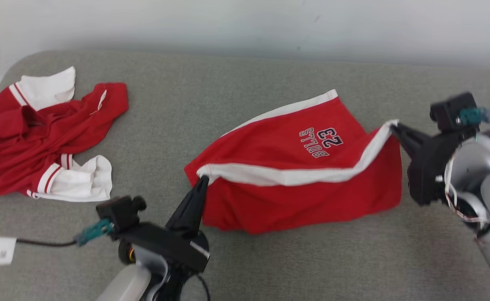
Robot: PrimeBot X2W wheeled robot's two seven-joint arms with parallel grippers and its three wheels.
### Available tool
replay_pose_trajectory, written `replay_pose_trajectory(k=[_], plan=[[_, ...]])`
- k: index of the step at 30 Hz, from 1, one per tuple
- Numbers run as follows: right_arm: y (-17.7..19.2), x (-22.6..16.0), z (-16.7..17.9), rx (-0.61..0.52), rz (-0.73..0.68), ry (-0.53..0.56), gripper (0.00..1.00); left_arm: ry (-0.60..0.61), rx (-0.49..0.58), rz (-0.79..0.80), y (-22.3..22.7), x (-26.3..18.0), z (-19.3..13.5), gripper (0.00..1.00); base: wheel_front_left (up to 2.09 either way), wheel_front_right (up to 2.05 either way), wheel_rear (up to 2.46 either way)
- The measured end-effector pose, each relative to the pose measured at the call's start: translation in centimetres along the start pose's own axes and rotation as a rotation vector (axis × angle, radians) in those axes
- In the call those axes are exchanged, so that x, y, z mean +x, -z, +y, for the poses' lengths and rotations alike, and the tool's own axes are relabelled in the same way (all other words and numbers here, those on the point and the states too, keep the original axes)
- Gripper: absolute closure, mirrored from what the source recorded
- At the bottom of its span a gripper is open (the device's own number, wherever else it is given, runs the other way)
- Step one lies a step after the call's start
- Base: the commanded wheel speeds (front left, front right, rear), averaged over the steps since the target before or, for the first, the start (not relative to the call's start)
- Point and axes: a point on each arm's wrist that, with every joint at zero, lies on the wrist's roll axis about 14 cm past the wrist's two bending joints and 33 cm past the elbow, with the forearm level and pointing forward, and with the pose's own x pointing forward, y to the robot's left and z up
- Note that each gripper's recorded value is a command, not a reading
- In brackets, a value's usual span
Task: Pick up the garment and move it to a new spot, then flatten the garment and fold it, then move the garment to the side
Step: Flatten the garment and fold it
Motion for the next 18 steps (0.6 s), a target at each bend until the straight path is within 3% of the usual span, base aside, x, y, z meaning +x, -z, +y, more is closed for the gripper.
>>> replay_pose_trajectory(k=[10,18], plan=[[-3.0,6.7,-0.9,-0.089,-0.044,-0.015,1.0,-0.107,0.009,-0.006,-1.0,3.8,2.9,1.0,0.0,0.0,0.0],[-3.8,10.7,-1.5,-0.086,-0.073,-0.019,1.0,-0.213,0.004,-0.015,-1.2,4.9,6.1,1.0,0.0,0.0,0.0]])
